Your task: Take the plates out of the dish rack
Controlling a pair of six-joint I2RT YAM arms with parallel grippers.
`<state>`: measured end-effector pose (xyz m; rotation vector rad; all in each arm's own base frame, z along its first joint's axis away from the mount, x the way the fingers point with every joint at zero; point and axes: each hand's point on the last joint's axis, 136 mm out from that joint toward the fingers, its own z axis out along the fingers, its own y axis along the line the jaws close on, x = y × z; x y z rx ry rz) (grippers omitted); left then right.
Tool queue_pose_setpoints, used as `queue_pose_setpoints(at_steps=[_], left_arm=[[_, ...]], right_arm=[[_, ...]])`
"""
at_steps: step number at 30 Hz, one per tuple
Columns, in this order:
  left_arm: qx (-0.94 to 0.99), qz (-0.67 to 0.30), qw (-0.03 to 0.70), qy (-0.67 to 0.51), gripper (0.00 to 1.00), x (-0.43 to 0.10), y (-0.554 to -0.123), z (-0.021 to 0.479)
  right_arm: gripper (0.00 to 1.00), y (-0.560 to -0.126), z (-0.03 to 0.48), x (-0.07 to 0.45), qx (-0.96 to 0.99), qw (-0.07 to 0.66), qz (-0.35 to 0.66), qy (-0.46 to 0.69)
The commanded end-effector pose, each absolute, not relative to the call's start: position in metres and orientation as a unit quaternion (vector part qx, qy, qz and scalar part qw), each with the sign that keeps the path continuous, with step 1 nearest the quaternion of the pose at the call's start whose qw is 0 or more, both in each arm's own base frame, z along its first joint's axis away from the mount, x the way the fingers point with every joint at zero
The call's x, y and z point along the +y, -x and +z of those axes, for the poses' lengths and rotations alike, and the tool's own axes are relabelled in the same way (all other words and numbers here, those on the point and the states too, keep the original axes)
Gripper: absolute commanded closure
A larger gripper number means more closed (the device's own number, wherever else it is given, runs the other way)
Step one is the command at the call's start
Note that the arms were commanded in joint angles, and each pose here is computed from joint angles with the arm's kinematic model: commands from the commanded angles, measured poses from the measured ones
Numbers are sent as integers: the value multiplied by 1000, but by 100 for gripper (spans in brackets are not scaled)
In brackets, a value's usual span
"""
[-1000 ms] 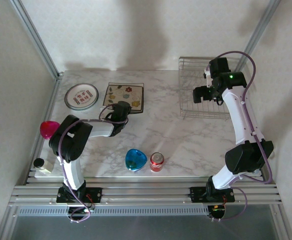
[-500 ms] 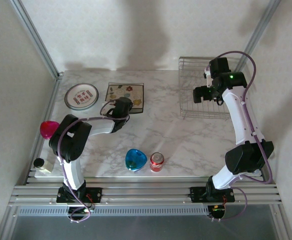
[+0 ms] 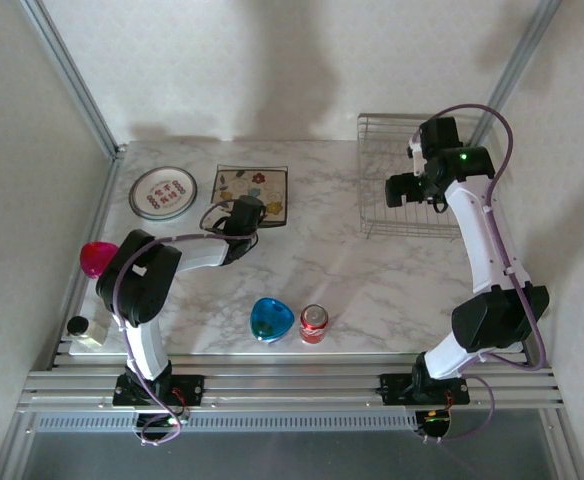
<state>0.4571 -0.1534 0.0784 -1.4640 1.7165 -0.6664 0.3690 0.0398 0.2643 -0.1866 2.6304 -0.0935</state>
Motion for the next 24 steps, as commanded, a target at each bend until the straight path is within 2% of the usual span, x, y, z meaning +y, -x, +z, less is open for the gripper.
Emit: queue_pose_setpoints(at_steps=[1,4,12,14,17,24], left_arm=[[666,-281,398,565,47,-152,-463,106],[672,-282,389,563,43,-152,-462,101],[688,-281,371,557,43,-151,-462,96],[694,-285,361,555,28,-153,-461,93],[702,-286,348,552,15,-156,-459,89],[716,-271,342,545,9,-149,-446,88]], right_arm=[[1,-365,270,39,963,260,-28,63],[1,-365,270,39,963,261,-28,63],[1,-367,269,40,963,263,-23,62],[1,-368,269,41,963,262,-24,63],[1,-369,268,41,962,264,-21,61],[1,-373,266,45,962,267,-12,58]])
